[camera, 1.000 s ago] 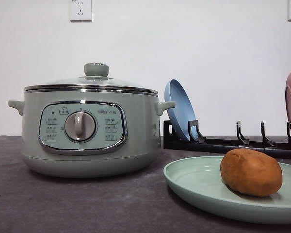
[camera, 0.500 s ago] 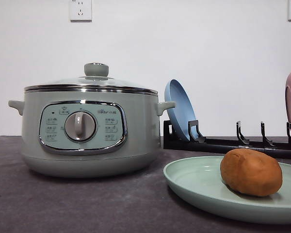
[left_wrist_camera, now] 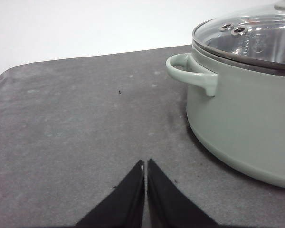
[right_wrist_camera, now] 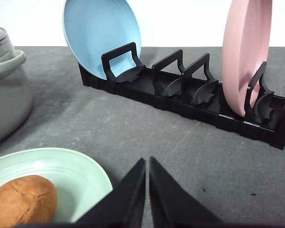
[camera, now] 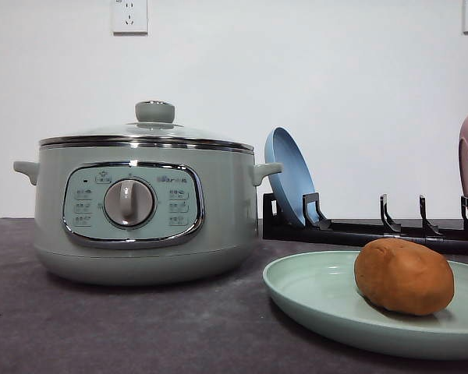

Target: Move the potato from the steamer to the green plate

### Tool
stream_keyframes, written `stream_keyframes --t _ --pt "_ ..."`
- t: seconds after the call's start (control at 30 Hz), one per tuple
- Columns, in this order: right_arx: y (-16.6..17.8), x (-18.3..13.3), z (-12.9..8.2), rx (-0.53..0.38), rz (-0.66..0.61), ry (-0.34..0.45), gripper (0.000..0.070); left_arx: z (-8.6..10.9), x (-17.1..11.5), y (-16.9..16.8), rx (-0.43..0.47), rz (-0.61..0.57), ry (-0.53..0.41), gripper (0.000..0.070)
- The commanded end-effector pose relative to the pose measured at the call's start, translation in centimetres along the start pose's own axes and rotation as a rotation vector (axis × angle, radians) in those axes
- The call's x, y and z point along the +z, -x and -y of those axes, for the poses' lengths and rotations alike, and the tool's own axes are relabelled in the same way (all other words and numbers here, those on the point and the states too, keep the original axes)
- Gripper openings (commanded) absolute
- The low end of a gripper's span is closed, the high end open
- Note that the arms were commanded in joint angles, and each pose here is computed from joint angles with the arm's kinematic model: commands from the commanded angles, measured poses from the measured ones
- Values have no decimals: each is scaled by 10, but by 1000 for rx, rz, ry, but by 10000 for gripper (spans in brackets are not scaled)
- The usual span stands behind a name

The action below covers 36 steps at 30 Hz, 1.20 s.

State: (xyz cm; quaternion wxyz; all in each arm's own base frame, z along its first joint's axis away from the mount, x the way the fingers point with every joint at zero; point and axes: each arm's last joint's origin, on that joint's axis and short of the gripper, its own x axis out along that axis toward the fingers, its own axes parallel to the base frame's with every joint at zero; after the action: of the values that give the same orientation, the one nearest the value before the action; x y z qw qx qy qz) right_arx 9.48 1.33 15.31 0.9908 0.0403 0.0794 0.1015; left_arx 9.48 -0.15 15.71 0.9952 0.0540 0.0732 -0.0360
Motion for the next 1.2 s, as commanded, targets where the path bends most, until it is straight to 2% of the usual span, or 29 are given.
stream_keyframes --t 0.0,1.17 --pt "0 -1 0 1 1 5 0 0 -7 -2 1 -27 5 0" --pt "0 -1 0 0 2 5 0 0 -7 -2 1 -27 5 0"
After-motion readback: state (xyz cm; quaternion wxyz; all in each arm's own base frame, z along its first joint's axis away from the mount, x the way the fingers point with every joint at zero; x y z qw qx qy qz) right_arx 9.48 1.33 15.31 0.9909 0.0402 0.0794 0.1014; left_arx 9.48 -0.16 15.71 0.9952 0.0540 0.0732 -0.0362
